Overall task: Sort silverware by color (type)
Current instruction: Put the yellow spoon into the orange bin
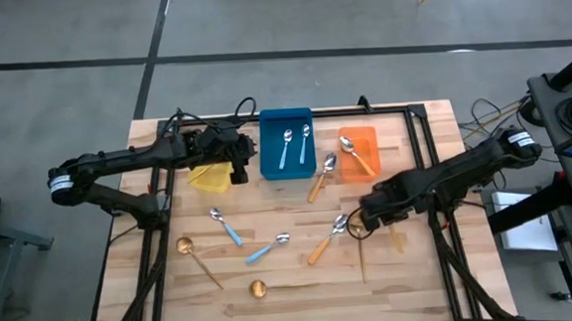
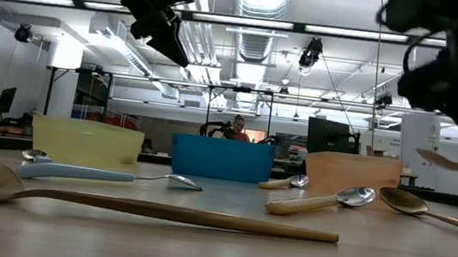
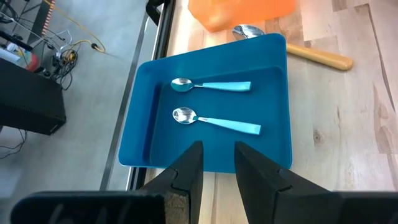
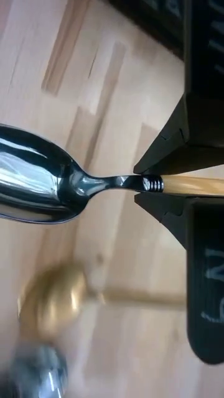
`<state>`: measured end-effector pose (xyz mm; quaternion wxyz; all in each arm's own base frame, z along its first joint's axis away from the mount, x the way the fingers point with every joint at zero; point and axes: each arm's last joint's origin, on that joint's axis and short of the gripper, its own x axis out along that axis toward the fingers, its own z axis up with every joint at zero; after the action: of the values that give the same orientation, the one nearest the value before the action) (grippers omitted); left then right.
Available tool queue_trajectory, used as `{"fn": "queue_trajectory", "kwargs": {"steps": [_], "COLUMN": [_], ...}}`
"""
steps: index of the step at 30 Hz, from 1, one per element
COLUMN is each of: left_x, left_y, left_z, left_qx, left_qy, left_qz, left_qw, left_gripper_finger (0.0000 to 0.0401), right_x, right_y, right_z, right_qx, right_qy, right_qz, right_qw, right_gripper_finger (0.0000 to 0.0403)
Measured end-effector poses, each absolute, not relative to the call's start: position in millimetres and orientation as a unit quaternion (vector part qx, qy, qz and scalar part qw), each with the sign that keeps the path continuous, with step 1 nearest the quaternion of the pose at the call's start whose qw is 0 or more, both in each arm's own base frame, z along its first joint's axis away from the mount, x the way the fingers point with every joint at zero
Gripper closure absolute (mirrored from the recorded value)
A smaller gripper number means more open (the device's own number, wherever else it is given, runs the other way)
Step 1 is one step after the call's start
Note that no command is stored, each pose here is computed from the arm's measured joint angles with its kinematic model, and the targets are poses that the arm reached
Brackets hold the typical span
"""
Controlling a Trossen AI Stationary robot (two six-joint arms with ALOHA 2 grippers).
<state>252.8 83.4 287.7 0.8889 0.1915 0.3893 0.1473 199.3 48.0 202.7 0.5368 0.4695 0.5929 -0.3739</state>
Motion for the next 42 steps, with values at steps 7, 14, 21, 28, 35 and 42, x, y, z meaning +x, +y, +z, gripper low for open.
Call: {"fn": "queue_trajectory", "kwargs": {"steps": [7, 14, 21, 28, 35, 42], "left_x": [253, 253, 253, 253, 252, 252], "left_y": [83, 83, 83, 83, 83, 83], "left_z": [288, 288, 288, 288, 287, 287], "left_qx": [0.192, 0.192, 0.192, 0.191, 0.191, 0.191], "left_qy": [0.387, 0.386, 0.386, 0.389, 0.393, 0.393], "left_qz": [0.148, 0.148, 0.148, 0.147, 0.146, 0.146], "left_qw": [0.89, 0.89, 0.89, 0.889, 0.888, 0.888], "left_gripper_finger": [0.0329, 0.0329, 0.0329, 0.0329, 0.0329, 0.0329], "right_x": [221, 249, 287, 314, 326, 329], "right_y": [48, 29, -6, -49, -81, -79], "right_z": [236, 262, 273, 282, 281, 280], "right_qx": [0.452, 0.421, 0.379, 0.338, 0.322, 0.301], "right_qy": [0.557, 0.515, 0.517, 0.554, 0.604, 0.624], "right_qz": [-0.336, -0.327, -0.307, -0.311, -0.305, -0.257], "right_qw": [0.611, 0.671, 0.703, 0.694, 0.662, 0.673], "right_gripper_finger": [0.0379, 0.0383, 0.0383, 0.0395, 0.0397, 0.0396]}}
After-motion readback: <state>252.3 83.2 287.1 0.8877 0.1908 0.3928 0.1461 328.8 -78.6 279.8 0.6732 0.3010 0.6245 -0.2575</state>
